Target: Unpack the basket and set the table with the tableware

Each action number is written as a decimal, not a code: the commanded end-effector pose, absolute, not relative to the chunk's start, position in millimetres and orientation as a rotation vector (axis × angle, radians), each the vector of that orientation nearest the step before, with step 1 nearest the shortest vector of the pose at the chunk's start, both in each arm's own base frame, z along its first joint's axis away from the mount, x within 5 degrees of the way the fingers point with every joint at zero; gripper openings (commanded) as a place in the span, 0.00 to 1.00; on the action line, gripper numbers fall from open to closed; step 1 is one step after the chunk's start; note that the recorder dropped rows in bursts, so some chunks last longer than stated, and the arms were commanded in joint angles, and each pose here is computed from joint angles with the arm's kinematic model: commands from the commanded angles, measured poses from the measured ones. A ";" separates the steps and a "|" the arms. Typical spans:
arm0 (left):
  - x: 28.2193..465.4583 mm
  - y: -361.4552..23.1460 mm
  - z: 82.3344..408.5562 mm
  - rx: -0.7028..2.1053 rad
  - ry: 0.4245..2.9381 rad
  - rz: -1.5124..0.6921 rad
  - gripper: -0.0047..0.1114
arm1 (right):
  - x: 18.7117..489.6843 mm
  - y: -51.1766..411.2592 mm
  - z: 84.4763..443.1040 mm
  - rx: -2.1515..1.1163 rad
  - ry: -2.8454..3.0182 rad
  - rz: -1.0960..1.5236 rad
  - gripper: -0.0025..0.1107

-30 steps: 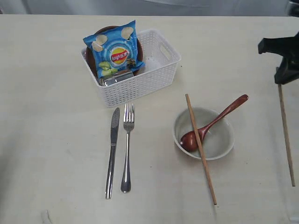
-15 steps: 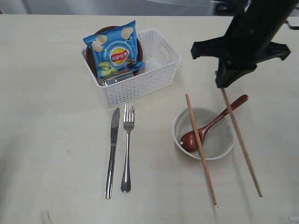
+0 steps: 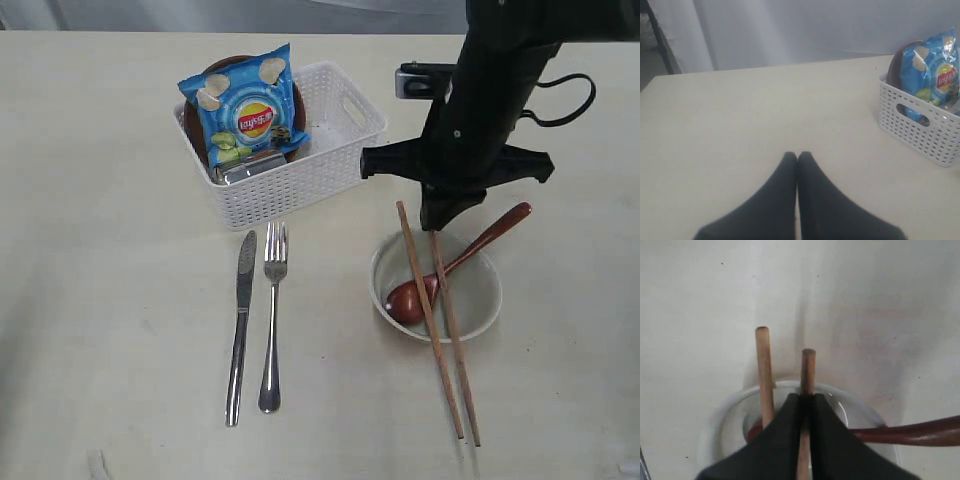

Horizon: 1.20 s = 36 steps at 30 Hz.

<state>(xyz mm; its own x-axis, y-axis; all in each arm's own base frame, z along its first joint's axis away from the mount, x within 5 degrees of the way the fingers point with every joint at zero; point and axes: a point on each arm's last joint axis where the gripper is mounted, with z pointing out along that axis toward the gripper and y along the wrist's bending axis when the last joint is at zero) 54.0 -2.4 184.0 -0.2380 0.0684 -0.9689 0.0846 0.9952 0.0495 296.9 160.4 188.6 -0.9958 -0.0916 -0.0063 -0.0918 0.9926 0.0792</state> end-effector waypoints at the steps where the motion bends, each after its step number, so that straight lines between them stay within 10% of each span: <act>1: 53.9 -2.2 184.0 0.110 1.803 -0.012 0.04 | 289.5 155.9 174.8 -0.147 3.142 0.085 0.02; 36: 53.9 -2.2 184.0 0.110 1.803 -0.012 0.04 | 286.4 155.5 194.7 -0.138 3.020 0.175 0.02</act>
<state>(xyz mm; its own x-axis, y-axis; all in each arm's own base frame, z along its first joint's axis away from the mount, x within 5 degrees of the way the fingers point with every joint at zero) 54.0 -2.4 184.0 -0.2380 0.0684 -0.9689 0.0846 0.9952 0.0495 287.7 155.8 192.6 -0.9898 -0.0819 -0.1167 -0.0946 0.9897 0.1078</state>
